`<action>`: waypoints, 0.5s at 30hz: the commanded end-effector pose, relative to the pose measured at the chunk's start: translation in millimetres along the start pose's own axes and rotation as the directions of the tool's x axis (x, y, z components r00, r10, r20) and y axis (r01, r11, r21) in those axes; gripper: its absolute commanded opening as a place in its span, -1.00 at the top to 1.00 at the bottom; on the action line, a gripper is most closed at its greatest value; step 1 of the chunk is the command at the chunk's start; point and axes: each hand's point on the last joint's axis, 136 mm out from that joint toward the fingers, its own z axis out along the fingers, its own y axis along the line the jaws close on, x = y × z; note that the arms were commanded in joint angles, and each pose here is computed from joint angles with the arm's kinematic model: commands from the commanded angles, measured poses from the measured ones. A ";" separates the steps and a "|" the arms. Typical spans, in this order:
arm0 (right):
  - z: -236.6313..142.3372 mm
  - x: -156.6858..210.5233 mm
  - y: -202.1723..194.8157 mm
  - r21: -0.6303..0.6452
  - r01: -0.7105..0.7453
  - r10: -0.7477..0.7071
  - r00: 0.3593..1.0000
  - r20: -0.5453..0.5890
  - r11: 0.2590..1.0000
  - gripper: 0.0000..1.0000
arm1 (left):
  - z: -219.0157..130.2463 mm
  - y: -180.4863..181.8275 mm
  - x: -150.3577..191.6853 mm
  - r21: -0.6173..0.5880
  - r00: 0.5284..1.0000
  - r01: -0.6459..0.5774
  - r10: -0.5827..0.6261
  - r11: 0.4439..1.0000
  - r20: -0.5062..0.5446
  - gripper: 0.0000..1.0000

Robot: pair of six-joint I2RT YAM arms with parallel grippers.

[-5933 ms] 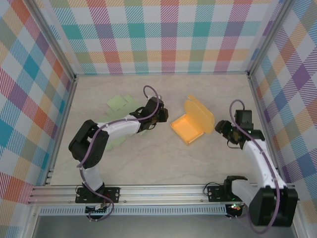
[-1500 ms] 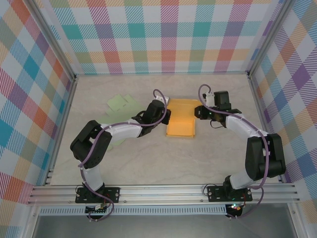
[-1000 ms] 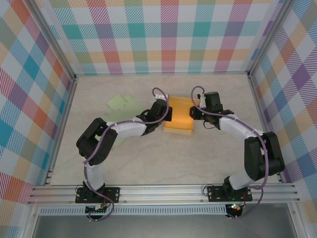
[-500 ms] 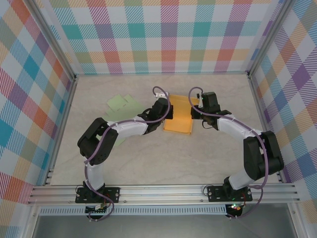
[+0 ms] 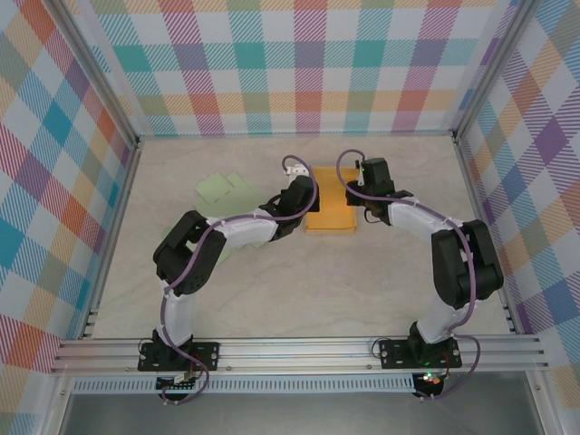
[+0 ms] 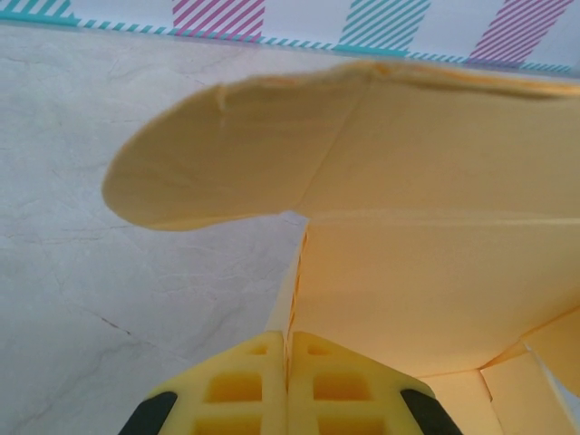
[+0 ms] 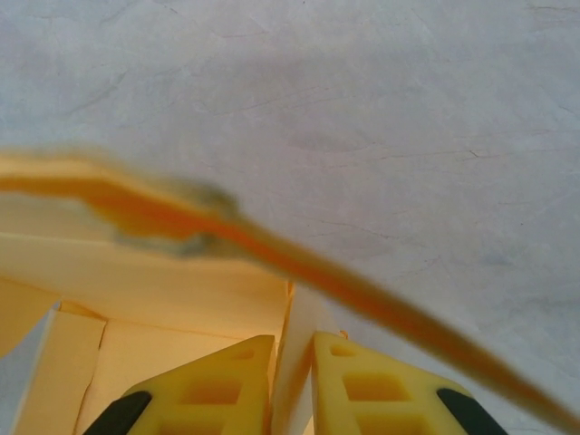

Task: Fold the paper box

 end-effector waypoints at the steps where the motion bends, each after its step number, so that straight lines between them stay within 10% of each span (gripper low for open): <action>1: 1.5 -1.1 31.1 -0.115 0.007 -0.006 1.000 0.011 0.993 0.68 | -6.4 -35.3 -6.7 0.107 0.997 0.062 -0.066 0.992 0.037 1.00; 15: -8.6 35.8 32.5 -0.131 -0.011 0.008 1.000 -0.023 0.991 0.69 | -8.5 -26.3 29.9 0.099 0.987 0.156 -0.152 0.983 -0.044 1.00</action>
